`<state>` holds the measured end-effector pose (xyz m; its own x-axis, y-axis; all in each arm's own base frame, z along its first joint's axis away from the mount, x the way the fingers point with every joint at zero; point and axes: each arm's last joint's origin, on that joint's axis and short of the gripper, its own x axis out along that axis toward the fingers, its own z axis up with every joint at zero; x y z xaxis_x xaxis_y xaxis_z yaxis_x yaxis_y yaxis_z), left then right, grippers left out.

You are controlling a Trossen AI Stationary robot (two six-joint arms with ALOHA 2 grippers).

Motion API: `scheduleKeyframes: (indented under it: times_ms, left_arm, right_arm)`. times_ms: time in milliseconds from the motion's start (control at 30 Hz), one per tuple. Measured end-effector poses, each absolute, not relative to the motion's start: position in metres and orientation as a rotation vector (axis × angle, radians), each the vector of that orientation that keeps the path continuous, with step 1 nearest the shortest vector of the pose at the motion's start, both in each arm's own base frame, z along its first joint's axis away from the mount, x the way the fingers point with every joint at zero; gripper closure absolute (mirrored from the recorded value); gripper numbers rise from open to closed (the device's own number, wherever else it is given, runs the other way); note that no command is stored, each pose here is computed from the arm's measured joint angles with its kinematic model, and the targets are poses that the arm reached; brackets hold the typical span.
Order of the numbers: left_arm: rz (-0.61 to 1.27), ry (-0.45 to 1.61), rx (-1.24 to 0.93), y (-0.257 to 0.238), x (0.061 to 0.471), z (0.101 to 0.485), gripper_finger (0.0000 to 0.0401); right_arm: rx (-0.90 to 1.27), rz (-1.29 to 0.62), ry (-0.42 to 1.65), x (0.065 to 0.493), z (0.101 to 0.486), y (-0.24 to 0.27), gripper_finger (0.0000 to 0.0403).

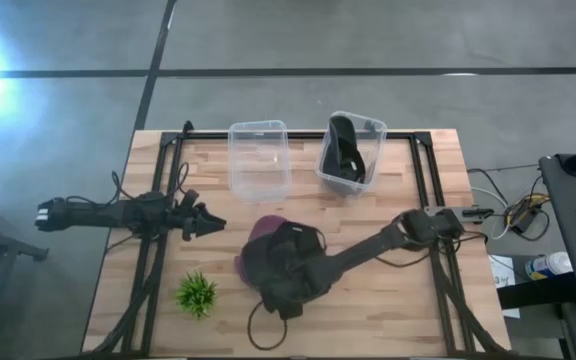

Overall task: Pick & Place hat
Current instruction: Put the black cap into the right transparent bin

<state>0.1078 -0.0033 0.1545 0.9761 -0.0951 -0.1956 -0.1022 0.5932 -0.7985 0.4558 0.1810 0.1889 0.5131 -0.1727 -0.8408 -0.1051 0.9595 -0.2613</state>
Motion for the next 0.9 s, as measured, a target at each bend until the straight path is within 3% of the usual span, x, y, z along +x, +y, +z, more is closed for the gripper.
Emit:
scheduleKeyframes:
  times_ms: [167, 400, 567, 900]
  left_arm:
    - [0.005, 0.23, -0.939, -0.003, 0.108, 0.154, 0.0206]
    - [0.004, 0.227, -0.948, -0.003, 0.108, 0.154, 0.0206]
    - [0.01, 0.226, -0.992, -0.003, 0.108, 0.154, 0.0206]
    - [0.023, 0.215, -1.058, -0.003, 0.108, 0.154, 0.0207]
  right_arm:
    - [-0.117, -0.258, 1.004, 0.461, 0.192, 0.161, 0.0255]
    - [0.067, -0.343, 0.939, 0.452, 0.219, 0.161, 0.038]
    - [0.193, -0.412, 0.795, 0.428, 0.268, 0.174, 0.0387]
    - [0.3, -0.917, 0.218, 0.326, 0.375, 0.157, 0.0388]
